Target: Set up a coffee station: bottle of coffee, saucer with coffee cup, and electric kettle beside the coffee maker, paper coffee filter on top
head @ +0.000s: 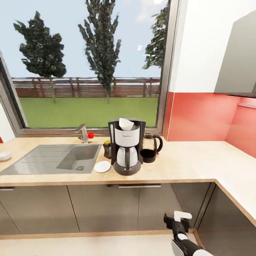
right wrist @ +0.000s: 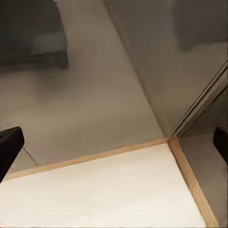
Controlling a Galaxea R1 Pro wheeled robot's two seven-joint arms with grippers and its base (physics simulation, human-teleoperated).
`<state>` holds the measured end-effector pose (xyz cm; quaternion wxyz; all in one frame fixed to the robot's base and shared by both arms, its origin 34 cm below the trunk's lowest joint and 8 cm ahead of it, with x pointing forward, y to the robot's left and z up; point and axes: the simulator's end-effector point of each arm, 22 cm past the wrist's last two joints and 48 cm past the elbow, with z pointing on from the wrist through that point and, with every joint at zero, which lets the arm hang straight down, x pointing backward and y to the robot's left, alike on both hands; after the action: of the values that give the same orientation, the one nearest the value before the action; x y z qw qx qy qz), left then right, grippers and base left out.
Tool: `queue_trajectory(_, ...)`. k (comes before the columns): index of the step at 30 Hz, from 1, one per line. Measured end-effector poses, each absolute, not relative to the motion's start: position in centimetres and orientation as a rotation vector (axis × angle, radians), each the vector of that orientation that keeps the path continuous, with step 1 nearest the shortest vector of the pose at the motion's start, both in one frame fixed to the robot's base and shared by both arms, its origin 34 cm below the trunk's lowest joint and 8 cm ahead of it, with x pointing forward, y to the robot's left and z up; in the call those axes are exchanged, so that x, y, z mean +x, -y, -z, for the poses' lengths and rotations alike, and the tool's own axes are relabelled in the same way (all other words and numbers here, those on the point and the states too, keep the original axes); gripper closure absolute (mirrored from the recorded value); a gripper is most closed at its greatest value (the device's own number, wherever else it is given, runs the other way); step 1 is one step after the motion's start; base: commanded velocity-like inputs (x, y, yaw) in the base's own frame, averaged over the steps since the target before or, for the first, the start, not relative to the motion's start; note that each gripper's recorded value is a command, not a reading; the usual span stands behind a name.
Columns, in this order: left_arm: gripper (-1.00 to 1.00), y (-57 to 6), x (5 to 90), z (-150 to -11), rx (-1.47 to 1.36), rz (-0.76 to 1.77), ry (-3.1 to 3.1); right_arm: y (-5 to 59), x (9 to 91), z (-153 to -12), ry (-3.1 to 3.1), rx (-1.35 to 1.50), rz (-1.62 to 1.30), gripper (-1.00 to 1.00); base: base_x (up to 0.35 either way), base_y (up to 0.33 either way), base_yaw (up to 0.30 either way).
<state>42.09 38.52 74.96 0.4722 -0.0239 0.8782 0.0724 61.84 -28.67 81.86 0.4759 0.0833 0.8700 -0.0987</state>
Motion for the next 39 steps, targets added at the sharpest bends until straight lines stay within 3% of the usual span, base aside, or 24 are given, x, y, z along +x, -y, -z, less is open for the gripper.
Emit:
queue_trajectory(19, -1.0, -36.4, 40.7, -73.6, -0.051, -0.136, -2.19, 26.6, 49.3, -71.0, -2.703, 0.054, 0.099, -1.0, -0.002, 0.002, 0.0)
queue_trajectory(26, -1.0, -36.3, 40.4, -73.5, -0.055, -0.138, -2.196, 29.0, 48.4, -70.7, -2.749, 0.053, 0.094, -1.0, 0.0, 0.0, 0.0)
queue_trajectory(39, -1.0, -36.0, 40.3, -73.3, -0.058, -0.134, -2.199, 28.0, 48.4, -70.6, -2.75, -0.071, 0.11, -1.0, 0.0, 0.0, -0.008)
